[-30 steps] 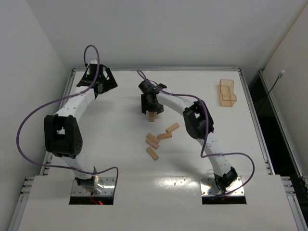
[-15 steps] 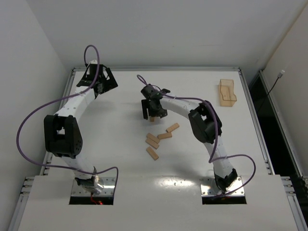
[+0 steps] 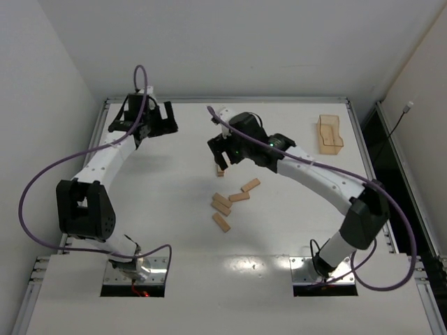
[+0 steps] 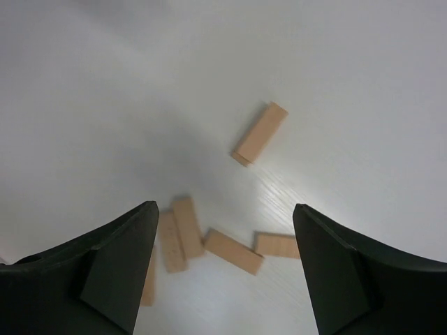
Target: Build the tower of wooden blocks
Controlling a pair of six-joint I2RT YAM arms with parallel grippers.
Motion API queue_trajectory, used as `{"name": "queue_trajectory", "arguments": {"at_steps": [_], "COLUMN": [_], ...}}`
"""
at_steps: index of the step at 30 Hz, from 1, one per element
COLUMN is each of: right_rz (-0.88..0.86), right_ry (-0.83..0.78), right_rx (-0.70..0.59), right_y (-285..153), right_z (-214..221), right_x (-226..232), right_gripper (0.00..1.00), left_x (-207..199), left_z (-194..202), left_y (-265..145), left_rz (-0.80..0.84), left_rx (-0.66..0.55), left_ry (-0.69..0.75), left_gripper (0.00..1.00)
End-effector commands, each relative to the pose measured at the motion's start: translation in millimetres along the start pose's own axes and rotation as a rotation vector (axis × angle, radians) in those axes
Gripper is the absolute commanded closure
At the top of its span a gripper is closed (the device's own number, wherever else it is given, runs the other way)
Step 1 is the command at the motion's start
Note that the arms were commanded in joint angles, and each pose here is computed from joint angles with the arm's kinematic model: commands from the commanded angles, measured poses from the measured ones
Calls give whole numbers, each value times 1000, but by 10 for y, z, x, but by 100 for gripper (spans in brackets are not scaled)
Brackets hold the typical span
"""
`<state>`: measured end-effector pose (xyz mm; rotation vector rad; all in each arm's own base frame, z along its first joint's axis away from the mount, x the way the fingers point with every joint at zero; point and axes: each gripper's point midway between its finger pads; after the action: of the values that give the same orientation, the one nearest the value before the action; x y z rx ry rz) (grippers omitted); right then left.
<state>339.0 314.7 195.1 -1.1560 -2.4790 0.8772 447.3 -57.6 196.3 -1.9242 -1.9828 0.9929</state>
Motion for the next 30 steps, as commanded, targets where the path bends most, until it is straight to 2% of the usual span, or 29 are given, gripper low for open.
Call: {"name": "queue_trajectory", "arguments": {"at_steps": [1,2,4,5,7,8,11,14,21,30], "right_rz": [161,250,402,529,647,742,817,804,712,665], "right_ry": [-189,-198,-135,-112,-37,40,143,218,330,404], "right_rx": [70,127,163,170,190,175,195,215,158,136], "right_y": [-109,-167,-354,-558,-759,-972,-1236,-1334,-1414,-1464], "right_z": [413,682,930,958,1123,1155,1383,1538,1585,1676], "right_x": [-675,-928,-1434,-1706,-2055,-2356,-2688,-2769,-2786,-2864], "right_gripper": [26,26,26,26,26,26,26,26,24,24], "left_x": [-781,-1014,-1171,-1369,-1563,-1707,-1987,-2158,-2265,-2499], "left_z": [213,416,723,905,1144,1438,1886,2297,2875,2950], "left_y": [-156,-172,-142,-177,-196,-205,-263,-263,-183,110], "left_rz": [314,360,369,385,424,452,508,535,529,514], "left_rx": [102,149,228,241,283,342,417,494,575,535], "left_ry": [269,353,443,502,554,596,672,722,788,817], "left_gripper": [7,8,10,11,15,17,27,34,36,39]}}
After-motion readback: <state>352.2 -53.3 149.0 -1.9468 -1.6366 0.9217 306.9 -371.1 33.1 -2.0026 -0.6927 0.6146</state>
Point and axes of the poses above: each gripper's point midway between its finger pads, its own y axis out along the fingers, its own x axis along the line the jaws close on, z = x × y, and after that the axes turned 3 degrees about -y, right-handed
